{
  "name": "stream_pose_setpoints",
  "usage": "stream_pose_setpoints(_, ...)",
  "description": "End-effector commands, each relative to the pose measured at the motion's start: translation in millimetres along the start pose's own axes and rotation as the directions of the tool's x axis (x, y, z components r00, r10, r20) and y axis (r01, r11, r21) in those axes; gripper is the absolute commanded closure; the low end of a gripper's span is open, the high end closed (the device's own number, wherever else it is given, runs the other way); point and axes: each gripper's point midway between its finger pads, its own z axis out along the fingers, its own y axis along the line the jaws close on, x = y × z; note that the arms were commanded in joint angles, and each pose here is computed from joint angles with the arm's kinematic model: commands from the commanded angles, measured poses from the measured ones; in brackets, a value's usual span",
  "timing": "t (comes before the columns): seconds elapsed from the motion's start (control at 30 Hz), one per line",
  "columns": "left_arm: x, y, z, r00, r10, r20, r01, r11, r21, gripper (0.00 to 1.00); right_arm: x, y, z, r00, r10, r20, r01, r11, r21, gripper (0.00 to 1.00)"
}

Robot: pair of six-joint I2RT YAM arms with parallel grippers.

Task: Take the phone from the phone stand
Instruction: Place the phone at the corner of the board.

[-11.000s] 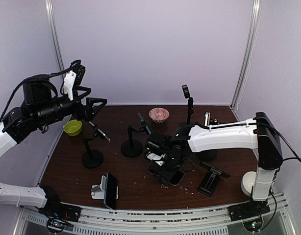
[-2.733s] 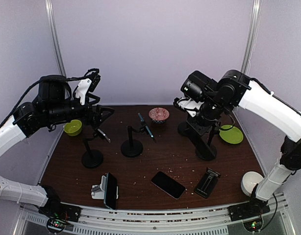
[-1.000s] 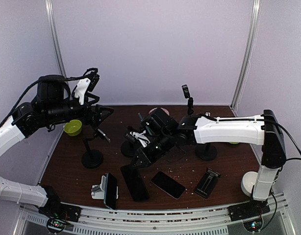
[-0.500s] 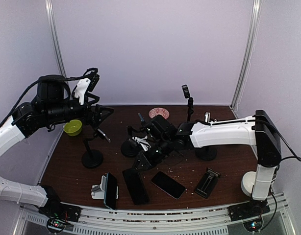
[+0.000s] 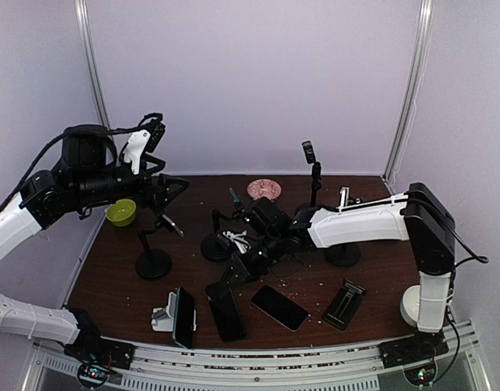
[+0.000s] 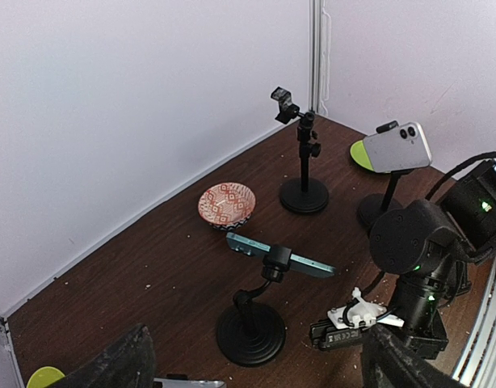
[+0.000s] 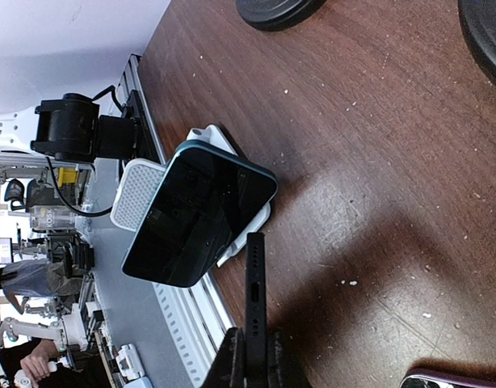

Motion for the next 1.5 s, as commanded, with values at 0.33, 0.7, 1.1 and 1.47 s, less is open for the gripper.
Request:
stream_pose_setpoints(0.33,-15.5,3.3,-3.7,0.999,0.015,0.045,-0.015,1.0,-0.01,0.1,1.1,-40.3,5.7,0.993,0.114,0.001,-0.114,0.993,0.033,0.87)
stream_pose_setpoints(0.7,-15.4,4.2,-3.3,0.999,0.016,0.045,-0.015,1.0,-0.014,0.1,-4.6,-58.5,0.5,0.985,0.173,0.026,-0.175,0.983,0.06,0.75)
stream_pose_setpoints(1.1,-15.5,4.2,-3.7,0.999,0.017,0.045,-0.016,1.0,-0.014,0.1,-12.2,-58.8,-8.5,0.986,0.162,0.048,-0.166,0.983,0.083,0.67)
stream_pose_setpoints(1.47,-13.5,5.7,-1.6,0.999,0.018,0.037,-0.017,1.0,-0.023,0.1,-23.4,-44.1,-44.9,0.996,0.047,0.078,-0.062,0.978,0.197,0.57)
